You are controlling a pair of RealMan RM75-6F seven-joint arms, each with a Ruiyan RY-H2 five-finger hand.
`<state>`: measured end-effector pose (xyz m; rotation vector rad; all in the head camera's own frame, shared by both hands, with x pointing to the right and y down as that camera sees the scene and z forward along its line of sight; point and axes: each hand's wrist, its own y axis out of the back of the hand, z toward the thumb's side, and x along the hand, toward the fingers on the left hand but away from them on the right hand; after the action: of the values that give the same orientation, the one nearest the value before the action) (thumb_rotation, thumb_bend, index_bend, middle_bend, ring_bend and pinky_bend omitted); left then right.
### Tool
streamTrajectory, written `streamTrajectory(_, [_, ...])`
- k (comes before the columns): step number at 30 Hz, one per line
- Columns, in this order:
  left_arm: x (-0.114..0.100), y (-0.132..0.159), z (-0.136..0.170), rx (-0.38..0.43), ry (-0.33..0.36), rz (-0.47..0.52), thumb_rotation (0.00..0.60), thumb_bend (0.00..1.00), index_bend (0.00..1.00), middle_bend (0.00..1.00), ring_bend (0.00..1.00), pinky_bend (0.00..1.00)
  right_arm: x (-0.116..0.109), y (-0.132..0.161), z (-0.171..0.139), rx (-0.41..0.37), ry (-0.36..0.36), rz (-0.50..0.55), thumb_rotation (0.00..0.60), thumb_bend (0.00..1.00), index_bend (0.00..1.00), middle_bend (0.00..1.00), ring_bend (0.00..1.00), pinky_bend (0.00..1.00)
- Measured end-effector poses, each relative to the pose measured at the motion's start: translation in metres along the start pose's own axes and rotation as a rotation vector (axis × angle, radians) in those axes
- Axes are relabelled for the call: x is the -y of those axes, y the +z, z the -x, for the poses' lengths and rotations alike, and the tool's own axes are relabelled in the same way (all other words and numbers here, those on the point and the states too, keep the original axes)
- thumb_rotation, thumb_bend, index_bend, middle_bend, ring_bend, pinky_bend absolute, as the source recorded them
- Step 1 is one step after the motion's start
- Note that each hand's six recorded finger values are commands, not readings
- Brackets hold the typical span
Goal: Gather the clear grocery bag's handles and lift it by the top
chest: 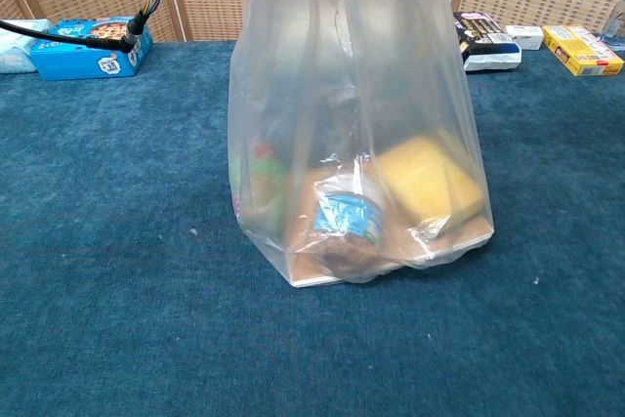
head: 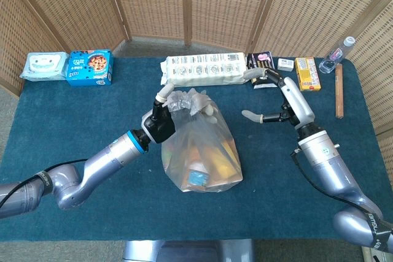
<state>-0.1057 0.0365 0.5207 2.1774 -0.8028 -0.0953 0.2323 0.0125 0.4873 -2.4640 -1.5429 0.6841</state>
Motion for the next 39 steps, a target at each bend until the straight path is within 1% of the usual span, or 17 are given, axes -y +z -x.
streamTrajectory(3, [0.002,-0.002,-0.002,0.003,0.004,-0.068,0.001,0.21,0.42,0.38,0.25,0.26,-0.001,0.001,0.0,-0.003,-0.001,0.001,0.6,0.21,0.3,0.25,0.15,0.02])
streamTrajectory(5, [0.005,-0.004,-0.004,0.006,0.004,-0.082,0.0,0.21,0.4,0.38,0.24,0.25,-0.001,0.0,-0.001,-0.002,0.0,0.002,0.6,0.21,0.3,0.25,0.15,0.02])
streamTrajectory(7, [0.007,-0.006,-0.006,0.005,0.002,-0.072,0.002,0.21,0.37,0.35,0.21,0.23,-0.002,0.001,-0.001,-0.003,0.0,0.004,0.6,0.21,0.3,0.25,0.15,0.02])
streamTrajectory(11, [0.011,-0.012,-0.011,-0.018,-0.001,-0.018,0.019,0.21,0.28,0.27,0.16,0.22,-0.003,0.001,-0.002,-0.006,-0.001,0.007,0.6,0.21,0.3,0.25,0.15,0.02])
streamTrajectory(13, [0.013,-0.012,-0.013,-0.025,-0.005,0.013,0.03,0.21,0.26,0.27,0.17,0.26,-0.003,0.001,-0.002,-0.007,-0.001,0.007,0.6,0.21,0.3,0.25,0.15,0.02])
streamTrajectory(15, [0.016,-0.012,-0.014,-0.03,-0.012,0.07,0.044,0.2,0.26,0.27,0.21,0.34,-0.003,0.001,-0.002,-0.006,-0.001,0.006,0.6,0.21,0.3,0.25,0.15,0.02])
streamTrajectory(16, [0.017,-0.012,-0.015,-0.031,-0.017,0.099,0.053,0.2,0.26,0.28,0.24,0.39,-0.003,0.0,-0.003,-0.006,0.0,0.007,0.6,0.21,0.3,0.25,0.15,0.02])
streamTrajectory(17, [0.019,-0.012,-0.016,-0.033,-0.024,0.141,0.059,0.2,0.26,0.29,0.27,0.42,-0.003,0.0,-0.003,-0.006,0.0,0.008,0.6,0.21,0.3,0.25,0.15,0.02])
streamTrajectory(19, [0.02,-0.011,-0.016,-0.038,-0.038,0.203,0.067,0.2,0.26,0.34,0.33,0.48,-0.003,0.0,-0.002,-0.006,0.0,0.008,0.6,0.21,0.3,0.25,0.15,0.02])
streamTrajectory(21, [0.022,-0.011,-0.017,-0.049,-0.054,0.269,0.062,0.2,0.28,0.4,0.37,0.51,-0.003,0.0,-0.002,-0.006,-0.001,0.009,0.6,0.21,0.3,0.25,0.15,0.02])
streamTrajectory(24, [0.021,-0.01,-0.017,-0.07,-0.072,0.32,0.065,0.2,0.36,0.48,0.42,0.55,-0.003,0.0,-0.002,-0.006,0.0,0.008,0.6,0.21,0.3,0.25,0.15,0.02])
streamTrajectory(26, [0.016,-0.009,-0.017,-0.083,-0.071,0.323,0.054,0.2,0.44,0.5,0.42,0.56,-0.003,-0.001,-0.001,-0.005,0.001,0.009,0.6,0.21,0.3,0.25,0.15,0.02])
streamTrajectory(28, [0.011,-0.006,-0.016,-0.085,-0.06,0.315,0.038,0.2,0.49,0.5,0.42,0.56,-0.003,-0.001,0.0,-0.005,0.001,0.009,0.6,0.21,0.3,0.25,0.15,0.02])
streamTrajectory(31, [0.008,-0.005,-0.013,-0.091,-0.052,0.303,0.015,0.2,0.55,0.5,0.42,0.56,-0.002,-0.002,0.0,-0.003,0.003,0.01,0.6,0.21,0.3,0.25,0.15,0.02])
streamTrajectory(35, [0.004,-0.002,-0.009,-0.098,-0.041,0.289,0.004,0.2,0.57,0.5,0.42,0.56,-0.001,-0.001,0.001,-0.005,0.006,0.008,0.6,0.21,0.3,0.25,0.15,0.02])
streamTrajectory(39, [0.004,0.0,-0.007,-0.102,-0.048,0.291,0.0,0.2,0.59,0.5,0.43,0.56,0.0,-0.001,0.001,-0.006,0.008,0.007,0.6,0.21,0.3,0.25,0.15,0.02])
